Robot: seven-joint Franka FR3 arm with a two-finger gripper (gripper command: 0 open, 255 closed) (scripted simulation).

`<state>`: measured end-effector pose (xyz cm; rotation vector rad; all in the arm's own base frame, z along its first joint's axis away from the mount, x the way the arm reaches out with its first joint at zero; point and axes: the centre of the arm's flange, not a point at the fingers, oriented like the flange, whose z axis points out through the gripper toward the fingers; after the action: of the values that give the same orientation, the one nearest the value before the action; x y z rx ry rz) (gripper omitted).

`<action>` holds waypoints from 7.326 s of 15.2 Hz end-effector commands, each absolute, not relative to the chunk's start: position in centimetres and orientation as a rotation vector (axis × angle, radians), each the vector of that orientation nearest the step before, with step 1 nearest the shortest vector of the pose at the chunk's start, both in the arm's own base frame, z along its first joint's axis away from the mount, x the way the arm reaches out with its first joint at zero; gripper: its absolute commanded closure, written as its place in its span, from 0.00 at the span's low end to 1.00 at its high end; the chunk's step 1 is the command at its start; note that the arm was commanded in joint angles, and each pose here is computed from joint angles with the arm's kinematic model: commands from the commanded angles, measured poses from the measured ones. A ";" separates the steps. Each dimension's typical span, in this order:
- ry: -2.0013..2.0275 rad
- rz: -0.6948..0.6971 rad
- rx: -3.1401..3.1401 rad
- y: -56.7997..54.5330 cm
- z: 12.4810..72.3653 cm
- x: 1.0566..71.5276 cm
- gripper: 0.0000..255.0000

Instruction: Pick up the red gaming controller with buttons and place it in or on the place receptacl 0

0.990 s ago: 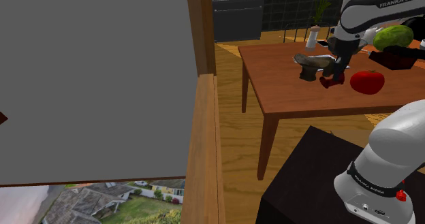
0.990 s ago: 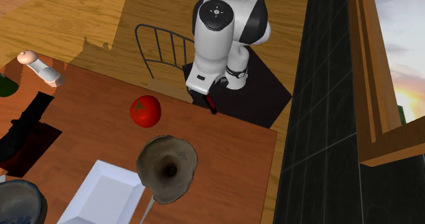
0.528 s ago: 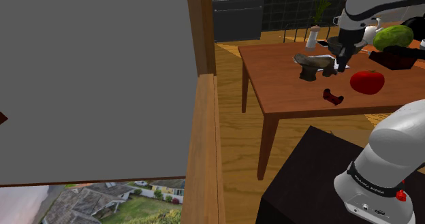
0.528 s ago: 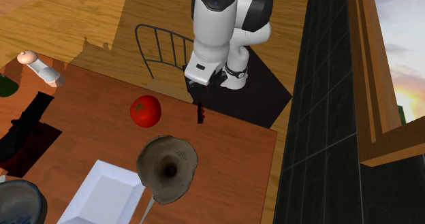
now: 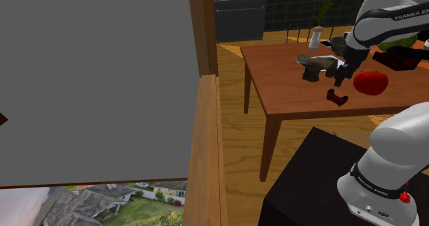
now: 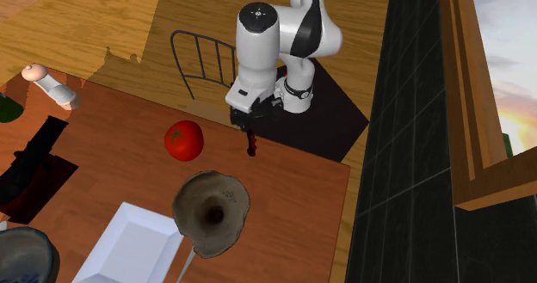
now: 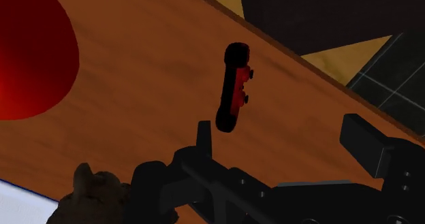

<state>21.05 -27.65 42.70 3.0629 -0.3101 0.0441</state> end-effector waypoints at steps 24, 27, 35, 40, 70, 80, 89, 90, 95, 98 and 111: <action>-0.474 0.261 3.016 -28.8 32.2 19.5 1.00; -0.474 0.261 3.016 -28.8 32.2 19.5 1.00; -0.474 0.262 3.016 -28.8 34.8 19.5 1.00; -0.474 0.262 3.016 -28.8 37.4 19.5 1.00; -0.474 0.262 3.016 -28.8 53.3 19.5 1.00; -0.474 0.262 3.016 -37.8 53.5 27.3 1.00; -0.474 0.262 3.016 -46.9 53.6 35.3 1.00; -0.474 0.262 3.016 -46.9 53.0 35.3 1.00; -0.474 0.262 3.016 -46.9 50.4 35.3 1.00; -0.474 0.262 3.016 -46.9 48.8 35.3 1.00; -0.474 0.262 3.016 -46.9 46.5 35.3 0.00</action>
<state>35.29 -46.90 46.52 3.0165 -0.4739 0.2614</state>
